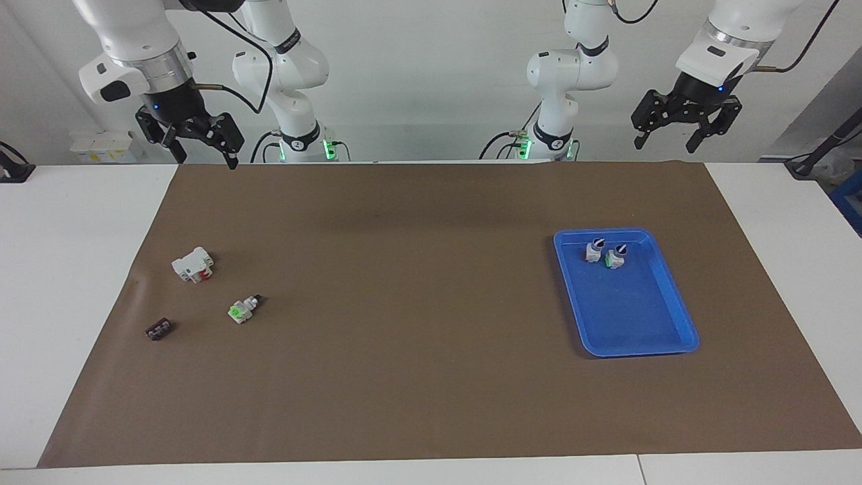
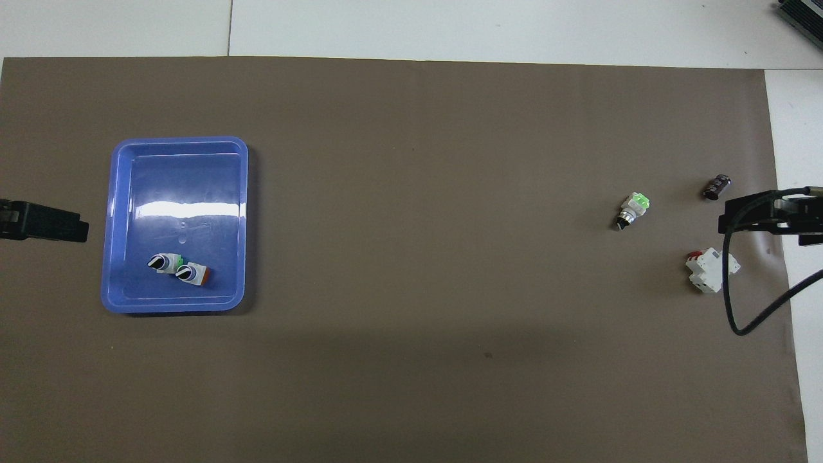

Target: Turn and place switch with both arms

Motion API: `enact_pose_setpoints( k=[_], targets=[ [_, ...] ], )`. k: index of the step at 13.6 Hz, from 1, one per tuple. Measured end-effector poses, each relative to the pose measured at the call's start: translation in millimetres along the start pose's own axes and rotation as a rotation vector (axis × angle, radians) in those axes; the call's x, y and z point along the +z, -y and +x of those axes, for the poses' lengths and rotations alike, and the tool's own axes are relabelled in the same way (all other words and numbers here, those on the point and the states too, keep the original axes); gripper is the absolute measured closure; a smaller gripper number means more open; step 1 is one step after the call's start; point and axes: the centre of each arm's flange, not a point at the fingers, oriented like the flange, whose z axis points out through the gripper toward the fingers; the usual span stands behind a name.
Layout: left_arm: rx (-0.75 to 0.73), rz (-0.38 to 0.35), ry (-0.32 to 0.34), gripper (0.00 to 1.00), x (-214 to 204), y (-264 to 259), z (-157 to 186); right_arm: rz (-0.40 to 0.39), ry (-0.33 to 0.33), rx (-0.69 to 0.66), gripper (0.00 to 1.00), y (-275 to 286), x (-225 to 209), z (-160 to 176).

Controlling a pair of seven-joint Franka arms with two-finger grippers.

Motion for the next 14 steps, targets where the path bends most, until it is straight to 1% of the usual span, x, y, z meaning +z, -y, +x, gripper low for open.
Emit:
enact_pose_setpoints(
  k=[2, 4, 8, 11, 14],
  targets=[
    [0.000, 0.000, 0.000, 0.00, 0, 0, 0, 0.005, -0.029, 0.003, 0.00, 0, 3, 4],
    [0.000, 0.000, 0.001, 0.00, 0, 0, 0, 0.007, -0.033, 0.026, 0.00, -2, 6, 6],
    [0.000, 0.000, 0.001, 0.00, 0, 0, 0, 0.021, -0.088, 0.137, 0.00, 0, 18, 20],
    [0.000, 0.000, 0.001, 0.00, 0, 0, 0, 0.028, -0.116, 0.179, 0.00, 2, 43, 39],
    [0.000, 0.000, 0.001, 0.00, 0, 0, 0, 0.030, -0.128, 0.247, 0.00, -8, 93, 57]
  ],
)
